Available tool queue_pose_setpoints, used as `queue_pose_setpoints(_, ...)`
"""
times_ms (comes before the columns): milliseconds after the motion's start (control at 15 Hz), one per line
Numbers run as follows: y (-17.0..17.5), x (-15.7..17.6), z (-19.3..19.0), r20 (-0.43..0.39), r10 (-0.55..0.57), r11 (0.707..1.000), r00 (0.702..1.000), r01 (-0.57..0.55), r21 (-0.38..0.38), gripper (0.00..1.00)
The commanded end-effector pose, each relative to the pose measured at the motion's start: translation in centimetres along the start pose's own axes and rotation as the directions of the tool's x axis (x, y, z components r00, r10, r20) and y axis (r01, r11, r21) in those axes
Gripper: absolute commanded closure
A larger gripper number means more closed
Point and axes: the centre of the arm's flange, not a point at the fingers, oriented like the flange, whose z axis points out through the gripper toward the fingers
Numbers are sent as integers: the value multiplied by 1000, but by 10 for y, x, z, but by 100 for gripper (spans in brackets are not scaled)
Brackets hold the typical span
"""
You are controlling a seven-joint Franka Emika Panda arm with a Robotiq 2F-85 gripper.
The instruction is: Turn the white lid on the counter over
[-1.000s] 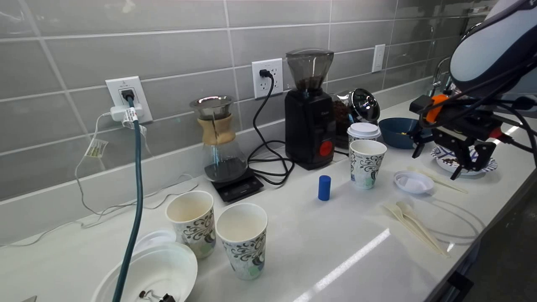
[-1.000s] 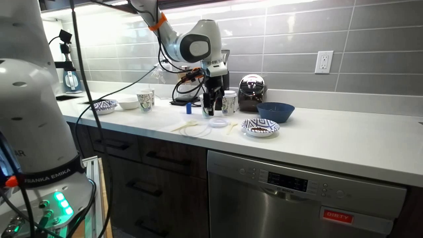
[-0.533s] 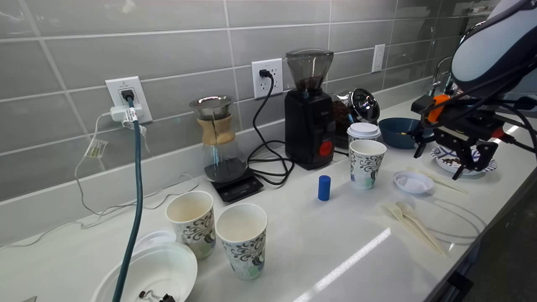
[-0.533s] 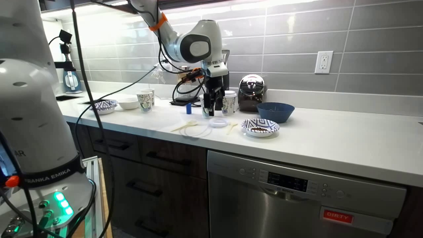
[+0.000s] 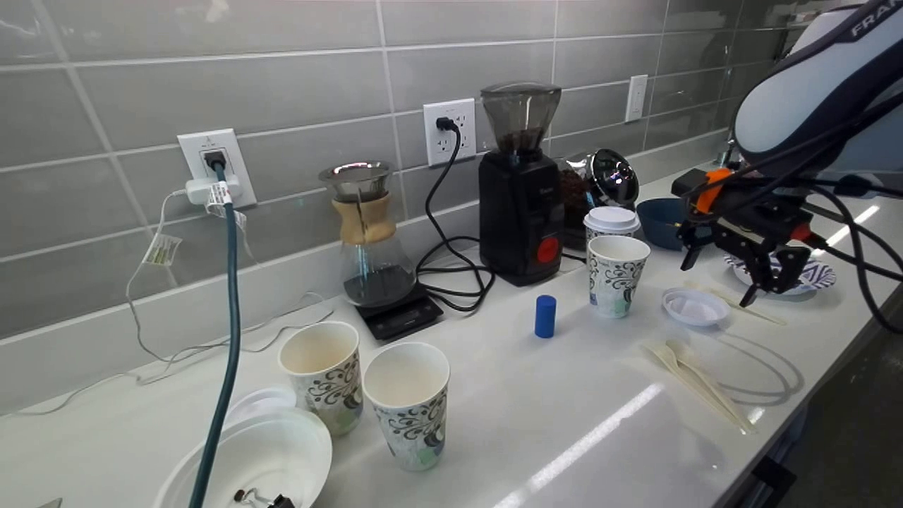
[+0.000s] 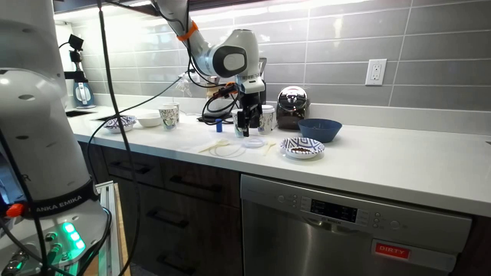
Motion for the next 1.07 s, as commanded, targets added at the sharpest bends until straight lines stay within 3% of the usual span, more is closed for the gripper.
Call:
queue_pose_setpoints(0, -27, -11, 21, -33, 22, 1000, 999, -22, 23, 0)
queue_pose_setpoints(267, -39, -9, 36, -64, 33, 999, 997, -30, 38, 0)
queue_pose_setpoints(1000, -40, 1, 46, -107, 75, 996, 991, -80, -42, 0)
